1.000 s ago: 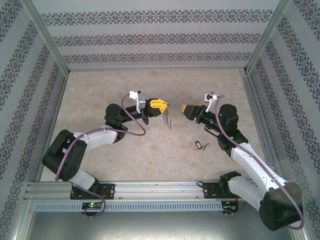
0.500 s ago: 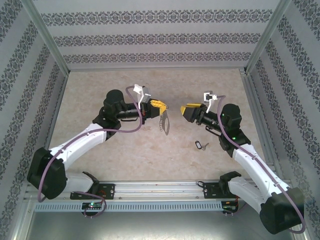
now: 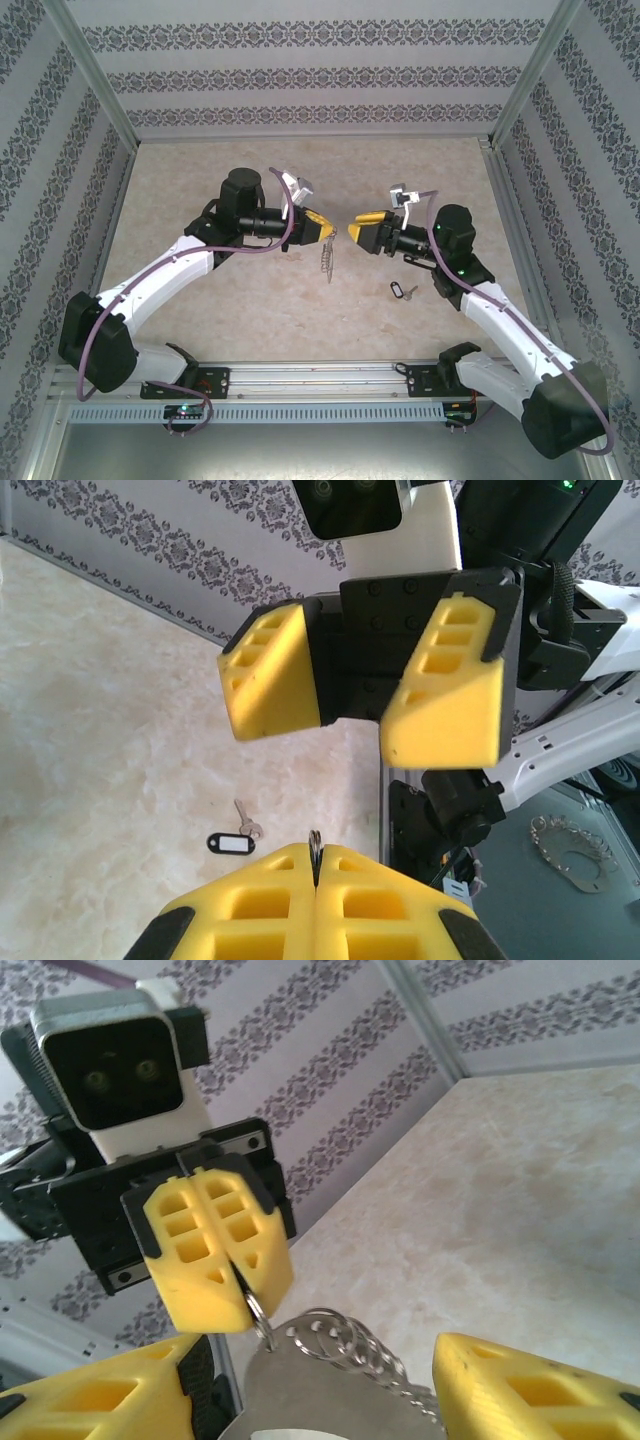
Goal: Put the keys on the keyring
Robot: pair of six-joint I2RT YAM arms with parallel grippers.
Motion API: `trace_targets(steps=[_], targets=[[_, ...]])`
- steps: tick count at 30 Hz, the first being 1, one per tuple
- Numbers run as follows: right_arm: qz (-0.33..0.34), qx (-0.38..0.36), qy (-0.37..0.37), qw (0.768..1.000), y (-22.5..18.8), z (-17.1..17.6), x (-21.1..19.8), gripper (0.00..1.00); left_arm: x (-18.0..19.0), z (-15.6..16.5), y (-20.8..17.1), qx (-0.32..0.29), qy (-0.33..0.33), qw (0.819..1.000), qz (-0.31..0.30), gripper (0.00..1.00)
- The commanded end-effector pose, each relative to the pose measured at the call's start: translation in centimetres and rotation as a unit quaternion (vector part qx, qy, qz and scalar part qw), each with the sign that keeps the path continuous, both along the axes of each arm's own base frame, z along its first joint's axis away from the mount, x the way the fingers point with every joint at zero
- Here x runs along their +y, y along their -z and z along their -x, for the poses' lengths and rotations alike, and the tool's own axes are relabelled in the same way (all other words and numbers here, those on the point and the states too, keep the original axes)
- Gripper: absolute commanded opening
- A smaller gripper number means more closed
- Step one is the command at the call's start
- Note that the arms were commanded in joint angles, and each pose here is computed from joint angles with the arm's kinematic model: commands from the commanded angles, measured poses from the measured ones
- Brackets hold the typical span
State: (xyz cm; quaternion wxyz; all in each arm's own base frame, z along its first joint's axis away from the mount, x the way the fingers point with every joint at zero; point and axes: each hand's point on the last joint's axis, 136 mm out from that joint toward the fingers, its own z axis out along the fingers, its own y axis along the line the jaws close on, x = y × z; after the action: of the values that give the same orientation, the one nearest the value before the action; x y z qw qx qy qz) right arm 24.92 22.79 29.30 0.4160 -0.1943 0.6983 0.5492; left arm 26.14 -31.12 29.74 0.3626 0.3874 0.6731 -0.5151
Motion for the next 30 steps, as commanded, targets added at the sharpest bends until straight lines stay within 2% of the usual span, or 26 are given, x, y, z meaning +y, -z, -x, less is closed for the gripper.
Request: trace_targets(steps=[1,19,28,30], targets=[[-0.008,-0.050,-0.037,0.998,-2.2,0.8,1.2,0.58,0.0,0.6,-1.1,-0.015,0.015,1.000,0.016,0.00],[-0.009,-0.051,-0.067,0.996,-1.7,1.0,3.4,0.38,0.1,0.5,-1.4,-0.026,0.008,0.999,0.029,0.00],[-0.011,-0.052,-0.073,0.996,-1.8,1.1,3.7,0.18,0.2,0.6,-1.6,-0.029,0.008,0.999,0.032,0.00],[-0.010,-0.051,-0.077,0.996,-1.7,1.2,3.8,0.17,0.2,0.6,-1.7,-0.030,0.007,0.999,0.033,0.00]])
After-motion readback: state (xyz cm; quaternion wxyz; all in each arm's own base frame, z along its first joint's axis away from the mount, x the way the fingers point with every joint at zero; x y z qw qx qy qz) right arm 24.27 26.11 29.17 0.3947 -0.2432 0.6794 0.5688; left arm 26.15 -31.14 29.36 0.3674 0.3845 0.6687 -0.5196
